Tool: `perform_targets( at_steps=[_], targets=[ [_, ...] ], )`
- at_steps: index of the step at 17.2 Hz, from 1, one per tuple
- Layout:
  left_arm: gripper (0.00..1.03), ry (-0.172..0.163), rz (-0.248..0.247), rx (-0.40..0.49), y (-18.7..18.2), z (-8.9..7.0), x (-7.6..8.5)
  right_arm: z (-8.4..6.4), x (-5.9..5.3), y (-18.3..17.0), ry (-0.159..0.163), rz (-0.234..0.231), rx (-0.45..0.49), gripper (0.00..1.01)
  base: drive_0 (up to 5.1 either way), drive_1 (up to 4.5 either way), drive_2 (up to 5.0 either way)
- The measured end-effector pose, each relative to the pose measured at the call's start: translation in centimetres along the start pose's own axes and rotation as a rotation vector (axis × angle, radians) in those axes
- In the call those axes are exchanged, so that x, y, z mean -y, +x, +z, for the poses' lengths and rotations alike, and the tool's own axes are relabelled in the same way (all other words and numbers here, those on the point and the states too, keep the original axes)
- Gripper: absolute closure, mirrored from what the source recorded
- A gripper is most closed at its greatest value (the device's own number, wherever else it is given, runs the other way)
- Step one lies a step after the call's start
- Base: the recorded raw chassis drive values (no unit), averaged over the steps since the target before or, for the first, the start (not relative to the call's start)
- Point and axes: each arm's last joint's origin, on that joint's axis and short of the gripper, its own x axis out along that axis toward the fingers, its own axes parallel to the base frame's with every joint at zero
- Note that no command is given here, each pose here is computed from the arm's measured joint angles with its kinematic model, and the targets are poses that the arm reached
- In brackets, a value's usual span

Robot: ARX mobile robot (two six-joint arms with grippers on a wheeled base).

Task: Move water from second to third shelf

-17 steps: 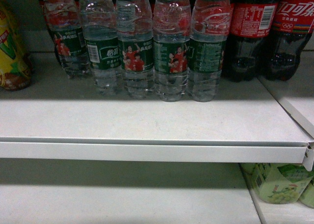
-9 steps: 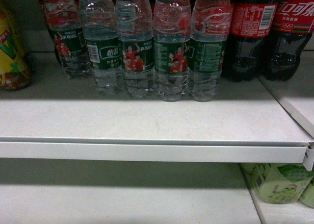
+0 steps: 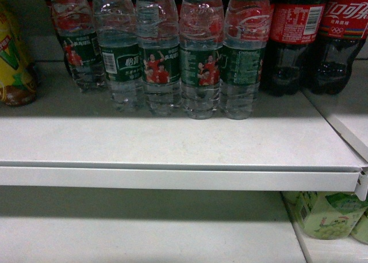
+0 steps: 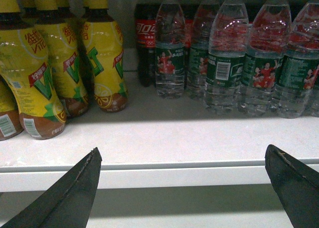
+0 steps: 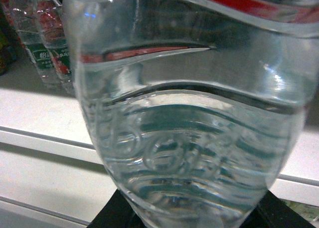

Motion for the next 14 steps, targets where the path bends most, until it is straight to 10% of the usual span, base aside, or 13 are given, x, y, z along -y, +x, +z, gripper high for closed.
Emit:
perform_targets(
  at_steps=[14],
  targets=[
    [0.05,0.000,0.000,0.000,0.00,0.00,0.00,0.14,-0.01,-0.03,-0.002,0.002,0.005,0.65,0.0,0.00,0.0]
  ],
)
